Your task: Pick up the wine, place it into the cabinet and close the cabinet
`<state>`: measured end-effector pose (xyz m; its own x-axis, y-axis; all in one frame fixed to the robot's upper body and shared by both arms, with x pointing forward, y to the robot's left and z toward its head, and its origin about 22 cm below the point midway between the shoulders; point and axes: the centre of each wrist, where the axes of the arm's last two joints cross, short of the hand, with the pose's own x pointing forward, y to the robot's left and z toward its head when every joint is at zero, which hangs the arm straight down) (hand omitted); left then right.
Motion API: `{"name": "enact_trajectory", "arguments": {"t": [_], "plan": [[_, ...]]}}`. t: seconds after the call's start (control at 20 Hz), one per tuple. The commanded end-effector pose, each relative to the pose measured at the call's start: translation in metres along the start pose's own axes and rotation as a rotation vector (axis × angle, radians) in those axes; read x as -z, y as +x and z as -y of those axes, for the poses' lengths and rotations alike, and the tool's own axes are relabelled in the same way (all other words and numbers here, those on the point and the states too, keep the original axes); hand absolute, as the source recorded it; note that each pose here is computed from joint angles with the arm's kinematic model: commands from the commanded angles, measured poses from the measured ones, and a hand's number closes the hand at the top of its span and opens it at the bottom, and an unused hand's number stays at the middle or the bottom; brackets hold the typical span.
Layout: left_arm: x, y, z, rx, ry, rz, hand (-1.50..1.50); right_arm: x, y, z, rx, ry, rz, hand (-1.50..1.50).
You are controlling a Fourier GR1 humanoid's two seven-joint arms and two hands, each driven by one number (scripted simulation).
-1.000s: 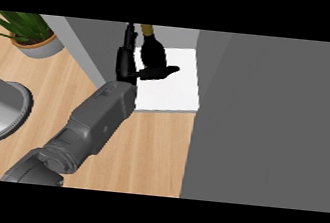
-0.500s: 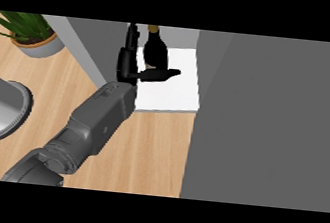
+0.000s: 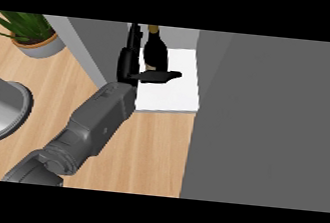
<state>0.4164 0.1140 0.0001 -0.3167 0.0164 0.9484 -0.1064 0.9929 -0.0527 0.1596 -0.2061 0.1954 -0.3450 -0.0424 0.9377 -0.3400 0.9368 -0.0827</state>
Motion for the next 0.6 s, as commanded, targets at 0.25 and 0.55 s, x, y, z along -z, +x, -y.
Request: {"name": "enact_trajectory", "arguments": {"t": [0.25,0.55], "plan": [[-0.011,-0.01,-0.008,-0.124,-0.003,-0.031,-1.5,-0.003,0.004,-0.001,0.036,-0.007,0.018,-1.5],[-0.035,-0.025,-0.014,-0.117,0.033,-0.046,-1.5,0.002,0.015,-0.012,0.019,0.017,0.017,-1.5]]}}
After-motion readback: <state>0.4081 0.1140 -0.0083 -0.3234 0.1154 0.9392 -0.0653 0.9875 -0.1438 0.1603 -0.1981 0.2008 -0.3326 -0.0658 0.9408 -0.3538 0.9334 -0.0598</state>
